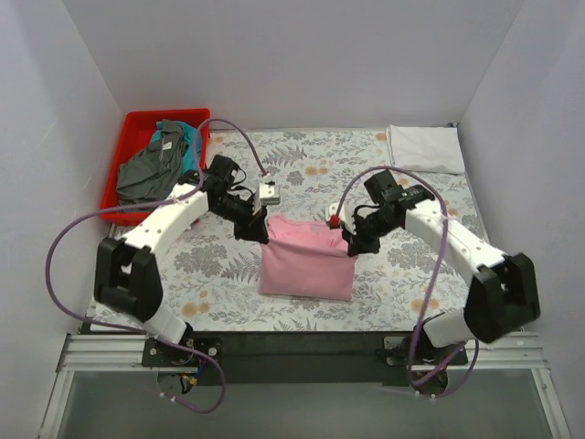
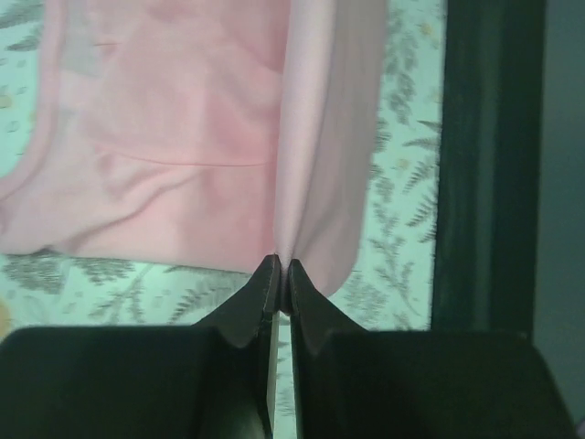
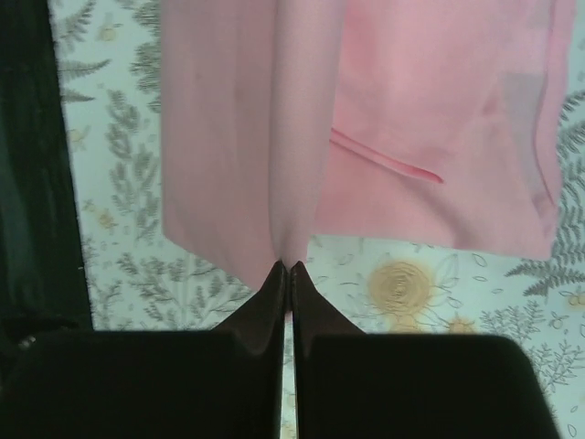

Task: Fold and stack the t-shirts
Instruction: Fold the tshirt

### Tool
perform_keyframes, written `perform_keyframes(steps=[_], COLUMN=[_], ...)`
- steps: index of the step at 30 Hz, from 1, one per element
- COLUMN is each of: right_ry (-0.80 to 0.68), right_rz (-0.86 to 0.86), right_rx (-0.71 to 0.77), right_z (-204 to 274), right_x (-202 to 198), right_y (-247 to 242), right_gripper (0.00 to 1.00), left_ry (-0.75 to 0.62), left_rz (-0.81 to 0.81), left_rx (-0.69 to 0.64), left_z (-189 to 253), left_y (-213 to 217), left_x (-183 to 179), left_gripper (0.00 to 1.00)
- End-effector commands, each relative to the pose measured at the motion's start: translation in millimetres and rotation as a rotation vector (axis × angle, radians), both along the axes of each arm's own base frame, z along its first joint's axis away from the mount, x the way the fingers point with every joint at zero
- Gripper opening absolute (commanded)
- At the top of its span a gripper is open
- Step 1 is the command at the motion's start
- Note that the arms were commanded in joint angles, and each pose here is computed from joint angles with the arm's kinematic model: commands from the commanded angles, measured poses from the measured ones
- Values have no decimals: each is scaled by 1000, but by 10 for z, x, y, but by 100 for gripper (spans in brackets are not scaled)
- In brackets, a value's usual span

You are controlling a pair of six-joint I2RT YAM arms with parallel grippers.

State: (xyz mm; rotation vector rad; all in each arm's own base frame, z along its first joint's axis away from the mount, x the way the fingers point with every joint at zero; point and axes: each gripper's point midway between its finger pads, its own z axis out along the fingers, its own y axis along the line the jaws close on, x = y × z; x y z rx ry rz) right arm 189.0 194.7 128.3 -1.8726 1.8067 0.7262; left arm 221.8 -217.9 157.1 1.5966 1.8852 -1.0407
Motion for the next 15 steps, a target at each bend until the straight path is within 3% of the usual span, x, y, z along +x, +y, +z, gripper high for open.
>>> perform_keyframes(steps=[1,5,10,15], right_ry=[-2,54,180,241], right_rz=[-1,-20,-59,-92], right_rx=[52,32,4,-10], right_z=[36,-249,-738,-949], right_x=[476,1034,1334,1353], right_y=[30,96,179,206], right_gripper=[1,1,1,1], left_ry=[-32,-14,-12,59], left_rz=[38,79,158,172], left_rx=[-39,-33,19,68], left_z=[-43,-326,-848,-1268], left_y=[-33,-105,-118,-8], left_x=[560,1100,1600,1446], left_gripper=[0,0,1,2])
